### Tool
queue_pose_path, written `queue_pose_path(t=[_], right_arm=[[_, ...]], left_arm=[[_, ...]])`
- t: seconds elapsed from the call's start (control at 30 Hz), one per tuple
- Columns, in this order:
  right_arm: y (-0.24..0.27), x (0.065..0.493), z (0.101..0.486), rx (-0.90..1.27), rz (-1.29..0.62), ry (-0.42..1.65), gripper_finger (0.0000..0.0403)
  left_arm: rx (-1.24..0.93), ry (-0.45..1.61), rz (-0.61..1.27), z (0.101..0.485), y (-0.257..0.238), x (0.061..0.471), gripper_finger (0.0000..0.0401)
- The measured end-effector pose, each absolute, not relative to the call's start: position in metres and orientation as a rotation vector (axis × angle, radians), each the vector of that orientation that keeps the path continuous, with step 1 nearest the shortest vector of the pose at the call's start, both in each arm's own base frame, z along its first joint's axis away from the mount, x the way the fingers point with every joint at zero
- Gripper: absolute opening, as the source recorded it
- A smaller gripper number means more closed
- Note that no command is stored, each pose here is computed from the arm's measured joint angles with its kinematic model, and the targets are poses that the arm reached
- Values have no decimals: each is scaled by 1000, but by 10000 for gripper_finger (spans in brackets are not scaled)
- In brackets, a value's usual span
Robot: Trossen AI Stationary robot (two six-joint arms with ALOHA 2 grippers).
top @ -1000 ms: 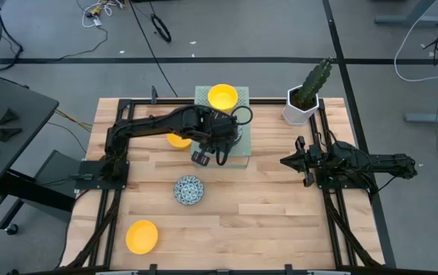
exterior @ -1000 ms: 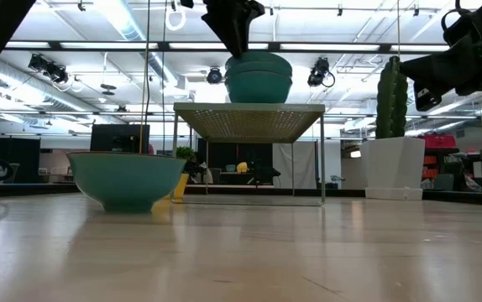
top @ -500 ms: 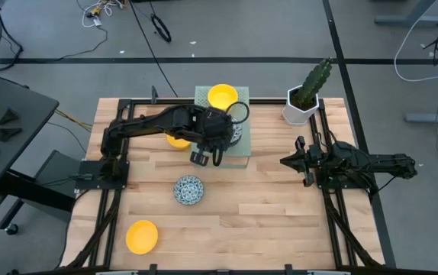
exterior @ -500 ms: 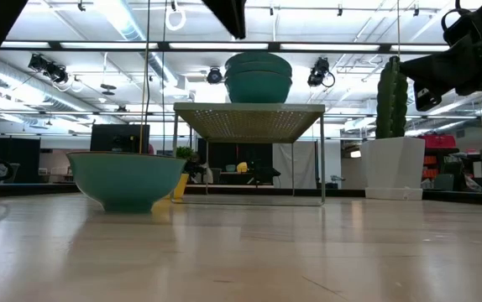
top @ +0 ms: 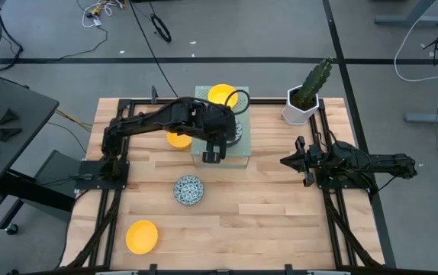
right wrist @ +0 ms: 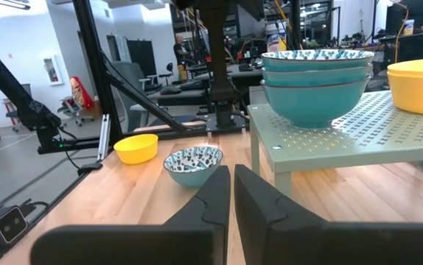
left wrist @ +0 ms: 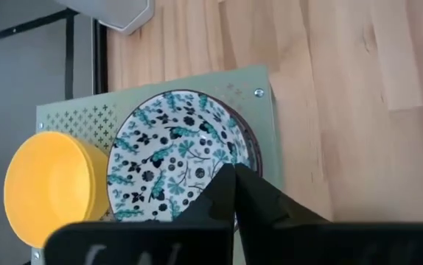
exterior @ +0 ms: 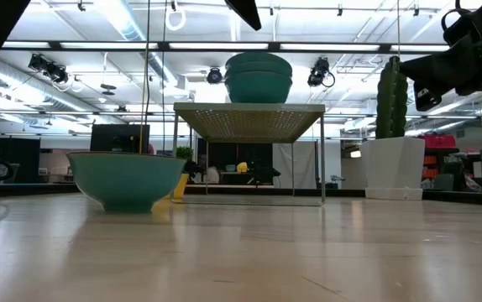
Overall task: Pick & Place Mini bowls
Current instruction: Stack the blue and white bowl on top of the other blue and white bowls on the shelf
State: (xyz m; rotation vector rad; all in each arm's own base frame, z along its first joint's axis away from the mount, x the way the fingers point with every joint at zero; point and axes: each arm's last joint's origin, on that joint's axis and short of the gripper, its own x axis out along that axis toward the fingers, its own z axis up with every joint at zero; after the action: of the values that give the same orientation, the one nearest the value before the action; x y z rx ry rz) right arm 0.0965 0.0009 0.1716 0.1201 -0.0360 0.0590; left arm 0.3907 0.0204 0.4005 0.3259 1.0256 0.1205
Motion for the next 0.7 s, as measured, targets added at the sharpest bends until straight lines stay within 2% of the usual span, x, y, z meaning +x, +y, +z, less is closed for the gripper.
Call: queue_pose_path(t=[0.43, 0.7], right_arm=[[1, 96, 172, 120, 59, -36, 27], [1, 96, 172, 120, 59, -36, 27]], left_arm=[[286, 1039, 157, 395, 33, 393, 3], [263, 1132, 128, 371, 37, 396, 1]])
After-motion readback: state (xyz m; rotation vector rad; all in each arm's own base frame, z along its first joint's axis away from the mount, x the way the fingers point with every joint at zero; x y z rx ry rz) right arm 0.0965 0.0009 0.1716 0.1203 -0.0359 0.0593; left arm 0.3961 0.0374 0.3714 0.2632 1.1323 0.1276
